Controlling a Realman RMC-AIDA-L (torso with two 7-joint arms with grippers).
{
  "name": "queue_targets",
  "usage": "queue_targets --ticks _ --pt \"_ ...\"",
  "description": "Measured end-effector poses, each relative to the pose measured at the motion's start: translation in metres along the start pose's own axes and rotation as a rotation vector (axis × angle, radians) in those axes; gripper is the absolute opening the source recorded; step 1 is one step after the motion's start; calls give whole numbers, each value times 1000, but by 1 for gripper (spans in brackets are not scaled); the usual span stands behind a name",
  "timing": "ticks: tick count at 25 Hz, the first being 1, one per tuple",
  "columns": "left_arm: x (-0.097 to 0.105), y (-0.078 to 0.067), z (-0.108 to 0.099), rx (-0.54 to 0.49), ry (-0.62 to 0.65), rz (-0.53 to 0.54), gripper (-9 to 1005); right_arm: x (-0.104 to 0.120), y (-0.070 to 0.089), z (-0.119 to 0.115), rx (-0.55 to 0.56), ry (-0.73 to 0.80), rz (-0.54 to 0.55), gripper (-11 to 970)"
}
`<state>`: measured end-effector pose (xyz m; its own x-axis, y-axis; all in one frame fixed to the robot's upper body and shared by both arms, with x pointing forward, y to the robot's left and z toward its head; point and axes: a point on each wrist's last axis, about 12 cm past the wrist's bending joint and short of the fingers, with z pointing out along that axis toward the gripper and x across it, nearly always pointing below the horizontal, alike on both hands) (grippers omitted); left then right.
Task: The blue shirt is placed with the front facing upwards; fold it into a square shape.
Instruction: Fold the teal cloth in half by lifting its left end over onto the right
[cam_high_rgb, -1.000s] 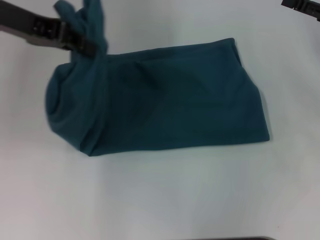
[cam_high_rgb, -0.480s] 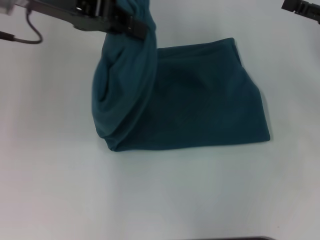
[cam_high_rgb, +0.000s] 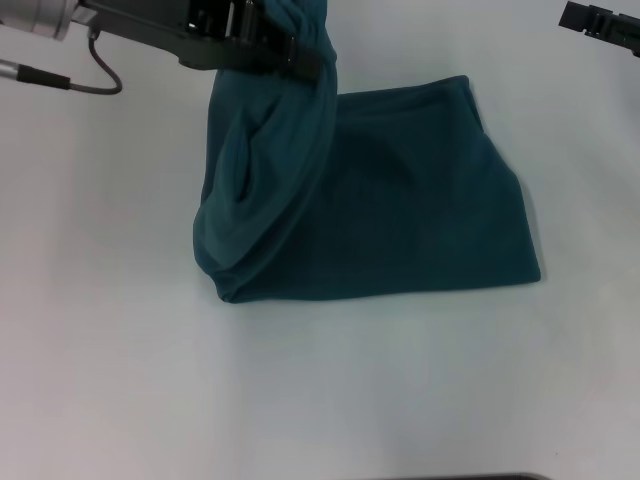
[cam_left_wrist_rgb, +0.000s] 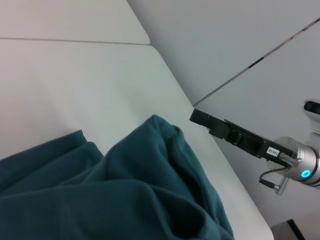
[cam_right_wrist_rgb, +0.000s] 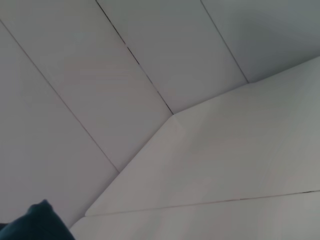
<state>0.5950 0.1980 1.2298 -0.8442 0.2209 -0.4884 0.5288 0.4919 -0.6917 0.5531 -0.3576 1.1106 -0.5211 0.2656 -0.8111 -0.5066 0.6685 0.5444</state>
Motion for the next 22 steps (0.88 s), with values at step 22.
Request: queue_targets --ticks 22 --pt "-1 5 17 18 -38 -26 56 -3 3 1 -26 21 -12 710"
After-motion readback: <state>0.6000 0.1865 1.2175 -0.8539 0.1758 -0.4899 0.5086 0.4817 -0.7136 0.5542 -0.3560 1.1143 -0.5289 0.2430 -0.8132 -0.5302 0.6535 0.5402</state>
